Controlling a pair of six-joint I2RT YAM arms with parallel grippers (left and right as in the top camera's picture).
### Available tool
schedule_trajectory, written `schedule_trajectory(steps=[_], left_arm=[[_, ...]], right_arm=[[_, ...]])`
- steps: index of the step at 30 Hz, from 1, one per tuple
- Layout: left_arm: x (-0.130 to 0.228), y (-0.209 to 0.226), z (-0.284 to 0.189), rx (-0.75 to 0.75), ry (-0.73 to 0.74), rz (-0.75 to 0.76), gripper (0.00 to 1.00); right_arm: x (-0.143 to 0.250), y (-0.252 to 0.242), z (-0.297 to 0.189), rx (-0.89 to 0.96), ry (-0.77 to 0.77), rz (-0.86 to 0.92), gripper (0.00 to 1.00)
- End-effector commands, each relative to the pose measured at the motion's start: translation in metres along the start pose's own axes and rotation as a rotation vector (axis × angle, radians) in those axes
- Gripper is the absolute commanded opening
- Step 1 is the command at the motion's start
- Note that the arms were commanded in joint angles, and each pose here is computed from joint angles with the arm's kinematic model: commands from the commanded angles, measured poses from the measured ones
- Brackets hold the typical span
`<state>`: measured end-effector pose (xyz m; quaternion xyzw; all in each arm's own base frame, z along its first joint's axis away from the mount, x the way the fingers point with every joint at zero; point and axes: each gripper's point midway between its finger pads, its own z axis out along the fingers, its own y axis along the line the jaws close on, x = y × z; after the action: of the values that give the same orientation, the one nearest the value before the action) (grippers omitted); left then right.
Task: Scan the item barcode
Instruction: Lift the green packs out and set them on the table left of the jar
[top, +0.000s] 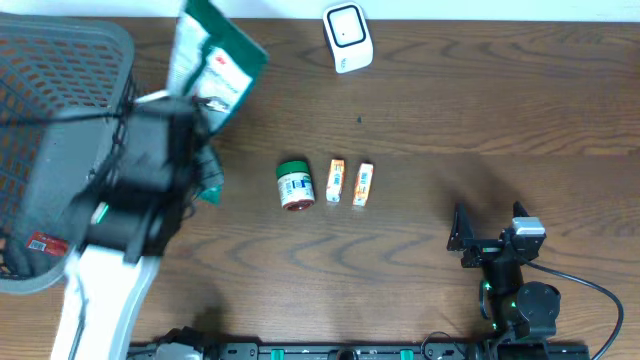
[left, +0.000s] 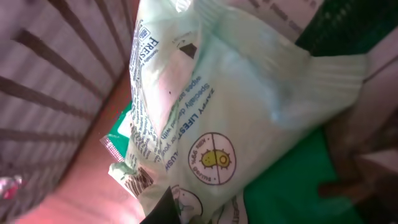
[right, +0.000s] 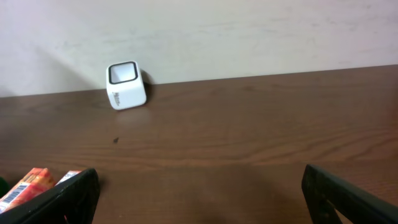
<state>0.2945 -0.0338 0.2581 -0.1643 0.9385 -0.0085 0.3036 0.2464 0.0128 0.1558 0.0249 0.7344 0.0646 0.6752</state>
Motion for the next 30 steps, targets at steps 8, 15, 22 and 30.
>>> schedule_trajectory(steps=[8, 15, 22, 30], left_arm=[[0.073, -0.016, 0.135, -0.206, 0.476, -0.088, 0.08], [0.118, -0.015, 0.182, -0.275, 0.674, -0.088, 0.07], [0.127, -0.014, 0.192, -0.288, 0.703, -0.085, 0.68], [0.086, -0.029, 0.168, -0.193, 0.578, -0.102, 0.73]], right_arm=[[0.001, 0.003, 0.0, -0.012, 0.002, 0.014, 0.99], [0.001, 0.003, 0.0, -0.012, 0.002, 0.014, 0.99], [0.001, 0.003, 0.0, -0.012, 0.002, 0.014, 0.99], [0.001, 0.003, 0.0, -0.012, 0.002, 0.014, 0.99]])
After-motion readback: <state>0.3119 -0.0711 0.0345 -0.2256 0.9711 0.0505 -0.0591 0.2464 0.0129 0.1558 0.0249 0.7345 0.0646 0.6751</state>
